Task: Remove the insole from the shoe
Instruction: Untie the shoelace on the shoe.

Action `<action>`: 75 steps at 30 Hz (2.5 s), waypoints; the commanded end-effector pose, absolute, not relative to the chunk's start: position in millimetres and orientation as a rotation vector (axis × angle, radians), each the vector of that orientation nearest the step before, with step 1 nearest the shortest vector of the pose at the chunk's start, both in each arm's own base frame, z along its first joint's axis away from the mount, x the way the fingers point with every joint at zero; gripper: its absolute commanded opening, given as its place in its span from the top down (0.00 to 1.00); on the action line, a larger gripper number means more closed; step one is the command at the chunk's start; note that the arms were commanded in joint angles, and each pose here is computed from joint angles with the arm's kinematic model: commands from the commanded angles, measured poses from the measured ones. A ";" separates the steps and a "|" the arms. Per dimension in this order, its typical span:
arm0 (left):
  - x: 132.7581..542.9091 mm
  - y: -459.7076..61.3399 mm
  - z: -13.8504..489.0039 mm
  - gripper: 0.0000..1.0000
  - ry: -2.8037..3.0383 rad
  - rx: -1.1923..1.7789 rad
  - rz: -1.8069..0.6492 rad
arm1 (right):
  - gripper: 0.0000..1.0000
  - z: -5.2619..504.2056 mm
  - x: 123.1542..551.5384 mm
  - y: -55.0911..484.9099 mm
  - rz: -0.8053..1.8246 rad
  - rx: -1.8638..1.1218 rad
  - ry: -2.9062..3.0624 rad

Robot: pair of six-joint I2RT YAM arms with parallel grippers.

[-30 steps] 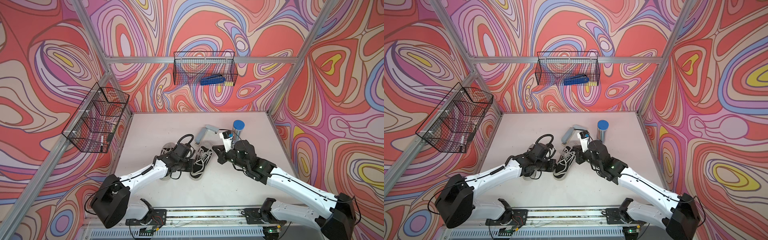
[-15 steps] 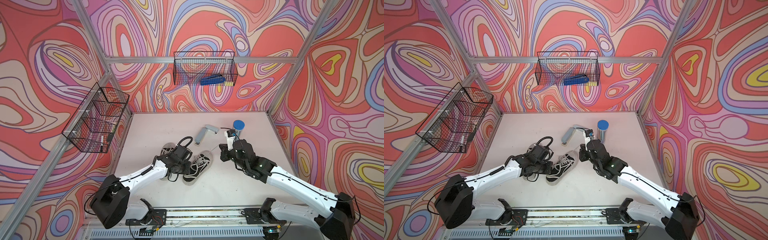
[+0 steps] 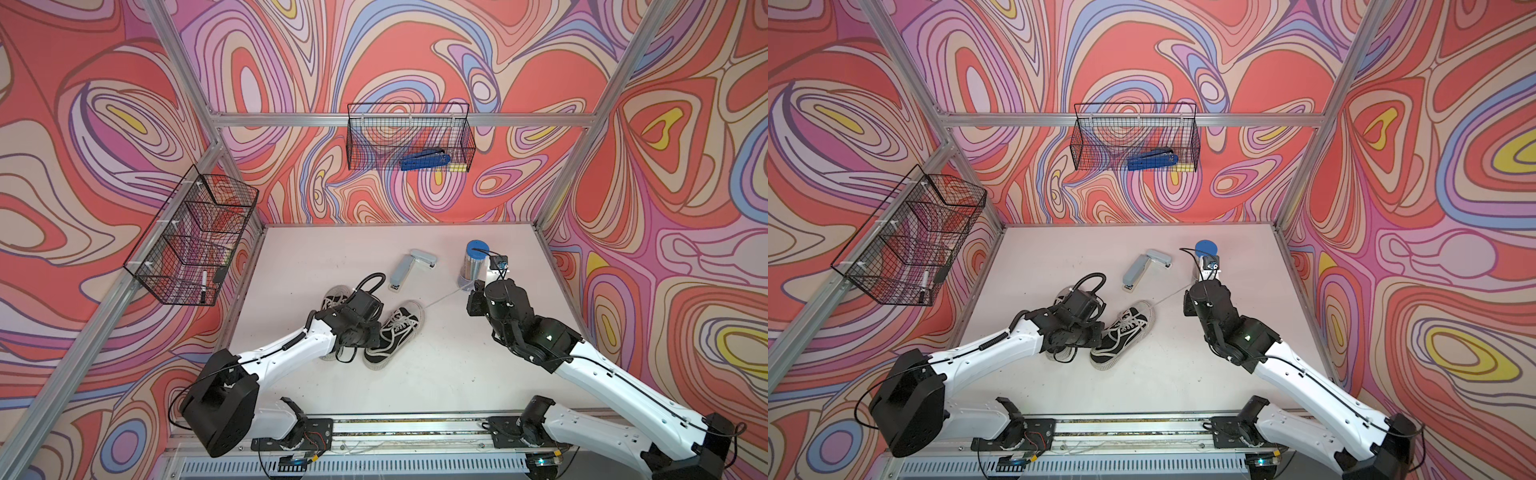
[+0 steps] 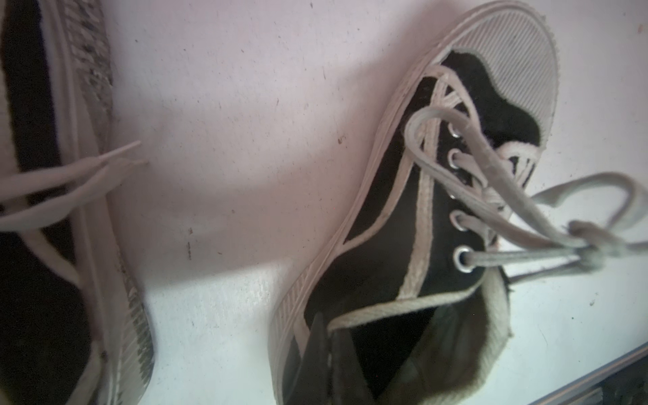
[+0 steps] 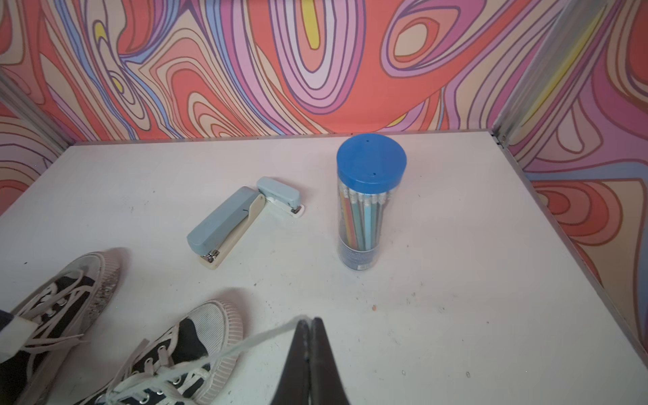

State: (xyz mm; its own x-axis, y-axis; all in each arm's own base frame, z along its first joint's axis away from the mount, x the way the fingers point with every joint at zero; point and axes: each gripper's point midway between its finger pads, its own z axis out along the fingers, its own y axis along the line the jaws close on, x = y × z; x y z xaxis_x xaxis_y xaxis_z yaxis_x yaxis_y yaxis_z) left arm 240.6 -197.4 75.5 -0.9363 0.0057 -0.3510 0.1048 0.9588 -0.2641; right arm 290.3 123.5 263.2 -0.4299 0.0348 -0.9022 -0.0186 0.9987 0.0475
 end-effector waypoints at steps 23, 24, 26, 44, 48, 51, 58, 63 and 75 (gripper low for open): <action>221.2 -182.6 58.8 1.00 2.872 0.068 -0.325 | 1.00 190.8 284.3 127.3 0.246 0.103 2.274; 220.8 -185.1 59.4 1.00 2.872 0.073 -0.345 | 1.00 180.6 282.9 134.0 0.285 0.101 2.300; 219.7 -187.9 60.0 1.00 2.872 0.075 -0.366 | 1.00 151.7 279.4 142.5 0.350 0.144 2.357; 210.4 -214.5 77.2 1.00 2.755 -0.246 -0.614 | 0.40 129.5 257.1 203.1 0.517 -0.019 2.657; 210.8 -218.7 80.3 1.00 2.727 -0.285 -0.647 | 0.41 134.9 230.0 280.4 0.671 -0.221 2.652; 210.1 -218.5 78.7 1.00 2.725 -0.299 -0.645 | 0.40 125.1 226.3 310.0 0.727 -0.220 2.660; 207.7 -219.4 75.5 1.00 2.728 -0.324 -0.660 | 0.42 94.3 223.7 342.3 0.759 -0.256 2.713; 209.0 -219.3 76.7 1.00 2.719 -0.334 -0.663 | 0.52 77.1 231.1 349.3 0.709 -0.257 2.739; 199.4 -183.1 65.2 1.00 2.633 -0.678 -0.612 | 0.98 62.4 248.7 256.3 0.243 -0.017 2.734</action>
State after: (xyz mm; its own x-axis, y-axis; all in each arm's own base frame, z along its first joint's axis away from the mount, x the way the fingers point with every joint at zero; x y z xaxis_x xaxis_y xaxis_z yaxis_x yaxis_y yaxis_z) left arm 202.7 -209.4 79.9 -0.8860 -0.3973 -0.2391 -0.2246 0.8187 -0.5284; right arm 238.2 310.5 67.4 -0.9371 -0.0262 -0.3481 -0.1457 0.9356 0.3217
